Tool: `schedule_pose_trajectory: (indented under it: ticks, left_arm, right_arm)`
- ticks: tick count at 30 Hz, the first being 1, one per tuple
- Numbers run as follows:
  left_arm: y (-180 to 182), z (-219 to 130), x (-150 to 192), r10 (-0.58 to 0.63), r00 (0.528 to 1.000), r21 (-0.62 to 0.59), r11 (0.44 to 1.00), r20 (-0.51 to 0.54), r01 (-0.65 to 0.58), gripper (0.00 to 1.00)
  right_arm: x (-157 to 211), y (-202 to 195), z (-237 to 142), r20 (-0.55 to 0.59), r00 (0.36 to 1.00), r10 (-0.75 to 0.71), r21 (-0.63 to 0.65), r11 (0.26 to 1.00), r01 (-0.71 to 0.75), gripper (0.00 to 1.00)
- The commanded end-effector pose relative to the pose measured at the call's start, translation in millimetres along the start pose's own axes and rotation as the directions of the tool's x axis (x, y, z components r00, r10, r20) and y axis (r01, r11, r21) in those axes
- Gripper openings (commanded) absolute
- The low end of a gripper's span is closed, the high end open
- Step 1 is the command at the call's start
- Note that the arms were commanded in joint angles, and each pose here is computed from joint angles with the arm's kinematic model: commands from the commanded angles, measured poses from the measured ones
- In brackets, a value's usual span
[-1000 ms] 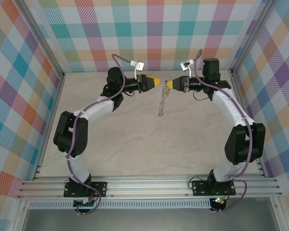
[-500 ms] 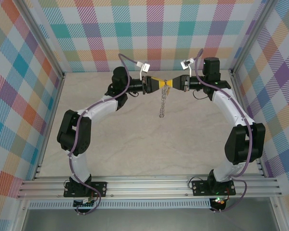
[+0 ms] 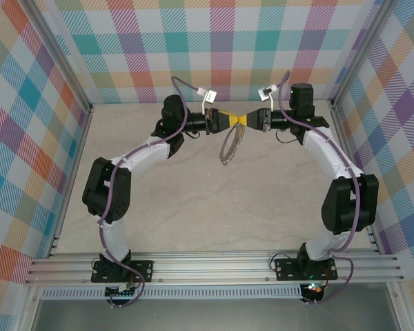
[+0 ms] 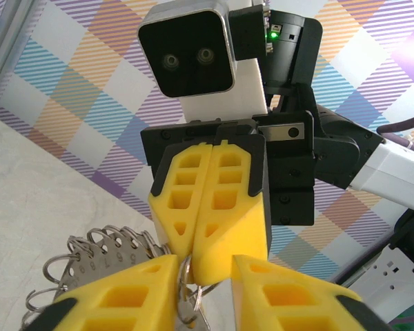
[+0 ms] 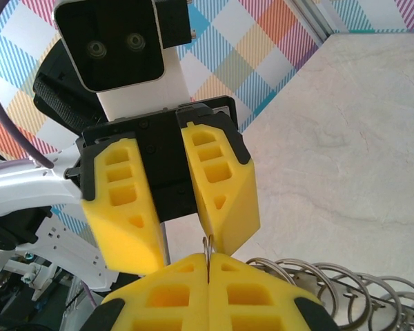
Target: Put the keys on the keyring
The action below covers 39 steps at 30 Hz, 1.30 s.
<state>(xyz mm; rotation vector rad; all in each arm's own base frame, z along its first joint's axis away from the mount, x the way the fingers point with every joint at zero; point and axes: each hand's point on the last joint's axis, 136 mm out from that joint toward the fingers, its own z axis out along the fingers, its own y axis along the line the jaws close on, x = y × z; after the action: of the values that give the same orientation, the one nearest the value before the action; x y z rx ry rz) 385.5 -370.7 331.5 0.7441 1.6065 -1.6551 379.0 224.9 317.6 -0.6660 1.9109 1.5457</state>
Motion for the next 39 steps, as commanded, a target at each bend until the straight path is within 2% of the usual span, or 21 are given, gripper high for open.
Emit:
schedule_pose_trajectory:
  ticks: [1,3,7,11,15,18,20,27,34,39]
  left_arm:
    - [-13,4,-7,0.059,0.998,0.038,0.998,0.011,-0.060,0.19]
    - [-14,5,-7,0.059,0.998,0.042,0.997,0.009,-0.059,0.15]
    - [-15,5,-5,0.058,0.998,0.048,0.997,0.003,-0.058,0.13]
    - [-17,7,-5,0.060,0.998,0.058,0.997,-0.003,-0.060,0.00]
    - [-18,9,-5,0.065,0.998,0.058,0.996,0.002,-0.065,0.00]
    - [-14,8,-8,0.056,0.998,0.036,0.998,0.033,-0.058,0.00]
    - [-11,7,-11,0.051,0.997,0.019,0.998,0.057,-0.052,0.00]
    - [-11,6,-20,0.030,0.992,0.036,0.999,0.121,-0.035,0.00]
    - [-11,7,-22,0.017,0.991,0.054,0.998,0.134,-0.024,0.00]
    - [-12,7,-23,0.014,0.990,0.060,0.998,0.138,-0.022,0.00]
  right_arm:
    - [0,4,0,-0.002,1.000,-0.021,-0.034,0.999,0.021,0.00]
    - [-1,4,0,0.001,1.000,-0.026,-0.032,0.999,0.026,0.00]
    - [-2,4,0,0.003,1.000,-0.024,-0.029,0.999,0.025,0.00]
    - [-4,3,0,0.005,1.000,-0.025,-0.027,0.999,0.025,0.00]
    - [-5,3,0,0.010,1.000,-0.021,-0.018,1.000,0.021,0.00]
    - [-5,3,-2,0.021,1.000,-0.023,0.002,1.000,0.023,0.26]
    - [-4,3,-4,0.034,0.999,-0.031,0.020,0.999,0.030,0.31]
    - [2,-1,-14,0.093,0.995,-0.030,0.073,0.997,0.024,0.35]
    - [12,-18,-20,0.186,0.982,-0.019,0.168,0.986,-0.012,0.39]
    - [20,-26,-22,0.221,0.975,-0.003,0.188,0.981,-0.040,0.44]
